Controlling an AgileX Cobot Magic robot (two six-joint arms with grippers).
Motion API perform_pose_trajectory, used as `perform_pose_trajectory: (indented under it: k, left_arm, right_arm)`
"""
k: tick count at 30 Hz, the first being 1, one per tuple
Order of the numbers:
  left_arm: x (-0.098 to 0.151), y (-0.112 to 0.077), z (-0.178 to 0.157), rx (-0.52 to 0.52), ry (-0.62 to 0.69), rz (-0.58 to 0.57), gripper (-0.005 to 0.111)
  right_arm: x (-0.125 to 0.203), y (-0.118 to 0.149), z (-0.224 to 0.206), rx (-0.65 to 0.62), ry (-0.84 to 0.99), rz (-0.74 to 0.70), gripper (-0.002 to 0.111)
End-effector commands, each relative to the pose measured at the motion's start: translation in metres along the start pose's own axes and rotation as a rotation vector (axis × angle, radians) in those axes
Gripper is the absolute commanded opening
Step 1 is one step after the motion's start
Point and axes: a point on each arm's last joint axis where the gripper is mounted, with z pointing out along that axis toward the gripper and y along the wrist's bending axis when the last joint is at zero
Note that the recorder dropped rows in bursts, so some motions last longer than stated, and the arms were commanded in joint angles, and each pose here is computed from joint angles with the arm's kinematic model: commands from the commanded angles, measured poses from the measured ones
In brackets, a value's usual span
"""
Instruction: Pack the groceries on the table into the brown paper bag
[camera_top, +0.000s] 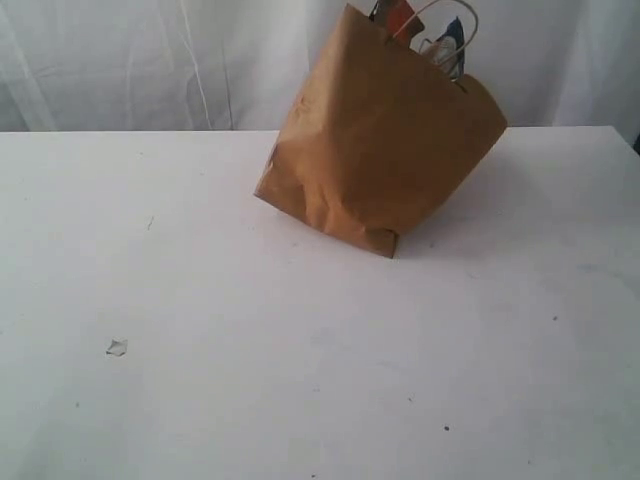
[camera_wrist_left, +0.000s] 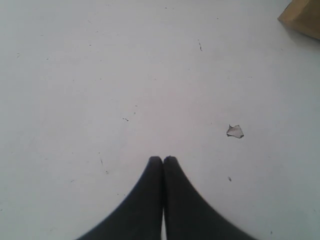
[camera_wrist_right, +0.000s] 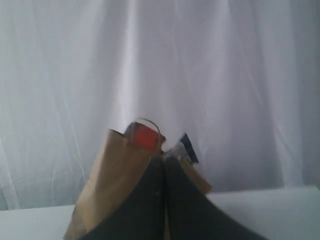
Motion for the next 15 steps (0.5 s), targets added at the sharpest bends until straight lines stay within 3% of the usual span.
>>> perform_pose_trajectory:
  k: [1, 5, 6, 9, 12, 13, 14, 15]
  left_arm:
    - [0.001, 0.000, 0.000, 0.001, -0.003, -0.007, 0.000]
    - [0.001, 0.000, 0.000, 0.001, -0.003, -0.007, 0.000]
    - [0.001, 0.000, 0.000, 0.001, -0.003, -0.007, 0.000]
    - [0.001, 0.000, 0.000, 0.001, -0.003, -0.007, 0.000]
    - [0.001, 0.000, 0.000, 0.001, -0.003, -0.007, 0.000]
    - [0.001, 0.000, 0.000, 0.001, -0.003, -0.007, 0.000]
    - [0.001, 0.000, 0.000, 0.000, -0.002, -0.006, 0.000]
    - [0.001, 0.000, 0.000, 0.000, -0.002, -0.006, 0.000]
  right_arm:
    - [0.029, -0.006, 0.001, 0.034, 0.090, 0.064, 0.000]
    - [0.041, -0.007, 0.001, 0.031, 0.126, 0.030, 0.000]
    - [0.043, -0.010, 0.001, 0.056, 0.156, -0.093, 0.000]
    - [0.056, -0.009, -0.002, 0.021, 0.300, -0.212, 0.000]
    - [0.078, -0.011, -0.006, 0.013, 0.379, -0.191, 0.000]
    - [0.079, -0.013, -0.006, 0.048, 0.340, -0.149, 0.000]
    - [0.089, -0.017, -0.012, 0.108, 0.450, -0.070, 0.000]
    - [0.092, -0.022, -0.015, 0.173, 0.502, -0.117, 0.000]
